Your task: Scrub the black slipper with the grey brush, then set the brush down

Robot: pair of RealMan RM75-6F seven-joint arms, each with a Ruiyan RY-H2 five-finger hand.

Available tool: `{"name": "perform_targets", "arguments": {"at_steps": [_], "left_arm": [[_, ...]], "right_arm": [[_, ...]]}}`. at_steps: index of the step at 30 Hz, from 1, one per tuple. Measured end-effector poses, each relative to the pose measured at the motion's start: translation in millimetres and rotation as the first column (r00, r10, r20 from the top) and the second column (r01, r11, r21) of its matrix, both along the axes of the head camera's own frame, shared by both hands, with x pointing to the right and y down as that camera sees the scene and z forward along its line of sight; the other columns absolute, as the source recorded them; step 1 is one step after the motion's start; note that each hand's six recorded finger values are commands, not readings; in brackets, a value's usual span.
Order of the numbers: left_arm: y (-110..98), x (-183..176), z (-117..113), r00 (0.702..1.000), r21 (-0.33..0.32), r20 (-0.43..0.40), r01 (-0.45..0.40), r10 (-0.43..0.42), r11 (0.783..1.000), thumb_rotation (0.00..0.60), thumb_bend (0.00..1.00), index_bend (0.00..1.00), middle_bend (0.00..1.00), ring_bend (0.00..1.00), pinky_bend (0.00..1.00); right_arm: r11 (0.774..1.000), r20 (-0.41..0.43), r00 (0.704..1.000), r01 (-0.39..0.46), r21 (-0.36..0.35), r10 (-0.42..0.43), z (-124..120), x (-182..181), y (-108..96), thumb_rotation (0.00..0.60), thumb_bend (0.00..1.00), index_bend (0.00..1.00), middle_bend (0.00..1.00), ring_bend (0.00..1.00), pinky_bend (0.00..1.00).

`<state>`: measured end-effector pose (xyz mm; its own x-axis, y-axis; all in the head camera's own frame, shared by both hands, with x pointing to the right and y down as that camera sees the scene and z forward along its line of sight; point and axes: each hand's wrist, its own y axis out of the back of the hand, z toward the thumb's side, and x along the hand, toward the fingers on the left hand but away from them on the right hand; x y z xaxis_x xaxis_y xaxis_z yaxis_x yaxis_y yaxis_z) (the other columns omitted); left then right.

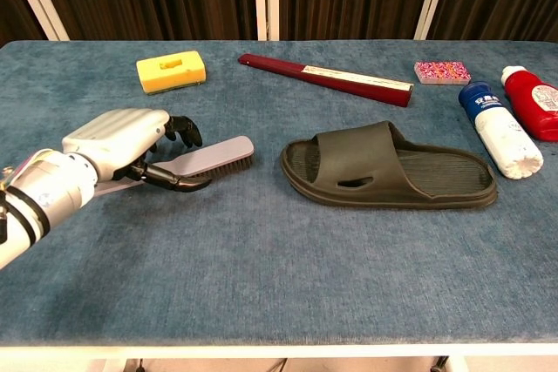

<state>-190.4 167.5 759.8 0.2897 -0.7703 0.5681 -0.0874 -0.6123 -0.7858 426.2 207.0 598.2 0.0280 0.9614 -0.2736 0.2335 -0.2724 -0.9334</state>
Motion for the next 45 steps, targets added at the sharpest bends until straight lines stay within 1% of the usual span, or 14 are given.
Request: {"name": "perform_targets", "arguments": {"at_steps": [6,10,15,26,27,29,31,33,36,39,41,43,44,45], "left_arm": [[0,0,0,1.0,-0.005,-0.01,0.004,-0.004,1.0,0.281,0.16,0.31,0.3,0.26,0.36],[0,1,1,1.0,-0.016,-0.023,0.007,-0.007,1.0,0.245,0.16,0.31,0.3,0.26,0.36],[-3,0,0,0.999,-0.021,-0.037,0.012,-0.013,1.0,0.249,0.16,0.32,0.31,0.27,0.38],[-6,-1,1,0.998,-0.014,-0.046,0.038,-0.038,0.999,0.41,0.22,0.4,0.38,0.33,0.43],[-6,-1,1,0.998,-0.015,-0.052,0.042,-0.043,0.999,0.43,0.23,0.42,0.41,0.35,0.45],[-7,0,0,0.996,-0.015,-0.069,0.055,-0.056,0.998,0.507,0.26,0.47,0.46,0.39,0.5],[-9,0,-2,0.993,-0.013,-0.094,0.074,-0.075,0.997,0.599,0.33,0.6,0.59,0.52,0.67],[-13,1,-4,0.987,0.001,-0.129,0.101,-0.1,0.995,0.6,0.39,0.69,0.69,0.61,0.83],[-19,-2,-7,0.981,0.042,-0.158,0.12,-0.112,0.992,0.6,0.41,0.79,0.82,0.74,0.94],[-27,-9,-10,0.976,0.097,-0.181,0.139,-0.12,0.985,0.6,0.4,0.8,0.94,0.94,1.0],[-33,-12,-16,0.967,0.139,-0.215,0.167,-0.135,0.976,0.6,0.38,0.8,0.99,1.0,1.0],[-39,-15,-23,0.955,0.178,-0.256,0.201,-0.152,0.963,0.6,0.33,0.88,1.0,1.0,1.0],[-43,-19,-27,0.945,0.203,-0.283,0.226,-0.164,0.953,0.6,0.25,0.93,1.0,1.0,1.0],[-47,-24,-29,0.937,0.22,-0.303,0.246,-0.173,0.944,0.563,0.18,0.99,1.0,1.0,1.0]], "right_arm": [[1.0,-0.005,1.0,-0.004,-0.001,0.004,0,1,0,0.6,0.45,0.0,0.0,0.0,0.0],[1.0,-0.006,1.0,-0.003,-0.006,0.003,2,1,1,0.6,0.45,0.0,0.0,0.0,0.0],[1.0,-0.006,1.0,-0.006,-0.011,0.006,3,2,2,0.6,0.46,0.0,0.0,0.0,0.0],[1.0,-0.008,1.0,-0.007,-0.014,0.007,3,2,3,0.6,0.46,0.0,0.0,0.0,0.0],[1.0,-0.008,1.0,-0.007,-0.014,0.007,3,2,3,0.6,0.46,0.0,0.0,0.0,0.0],[1.0,-0.008,1.0,-0.007,-0.014,0.007,3,2,3,0.6,0.46,0.0,0.0,0.0,0.0],[1.0,-0.009,1.0,-0.008,-0.015,0.007,4,2,3,0.6,0.46,0.0,0.0,0.0,0.0],[1.0,-0.009,1.0,-0.007,-0.017,0.007,4,2,3,0.6,0.46,0.0,0.0,0.0,0.0],[1.0,-0.009,1.0,-0.009,-0.017,0.009,4,2,4,0.6,0.46,0.0,0.0,0.0,0.0],[1.0,-0.01,1.0,-0.014,-0.018,0.014,4,4,4,0.6,0.46,0.0,0.0,0.0,0.0],[1.0,-0.008,1.0,-0.013,-0.017,0.013,4,3,4,0.6,0.45,0.0,0.0,0.0,0.0],[1.0,-0.008,1.0,-0.013,-0.016,0.013,4,3,4,0.6,0.46,0.0,0.0,0.0,0.0],[1.0,-0.009,1.0,-0.013,-0.016,0.013,4,3,5,0.6,0.46,0.0,0.0,0.0,0.0],[1.0,-0.01,1.0,-0.014,-0.017,0.014,5,4,5,0.6,0.46,0.0,0.0,0.0,0.0]]}}
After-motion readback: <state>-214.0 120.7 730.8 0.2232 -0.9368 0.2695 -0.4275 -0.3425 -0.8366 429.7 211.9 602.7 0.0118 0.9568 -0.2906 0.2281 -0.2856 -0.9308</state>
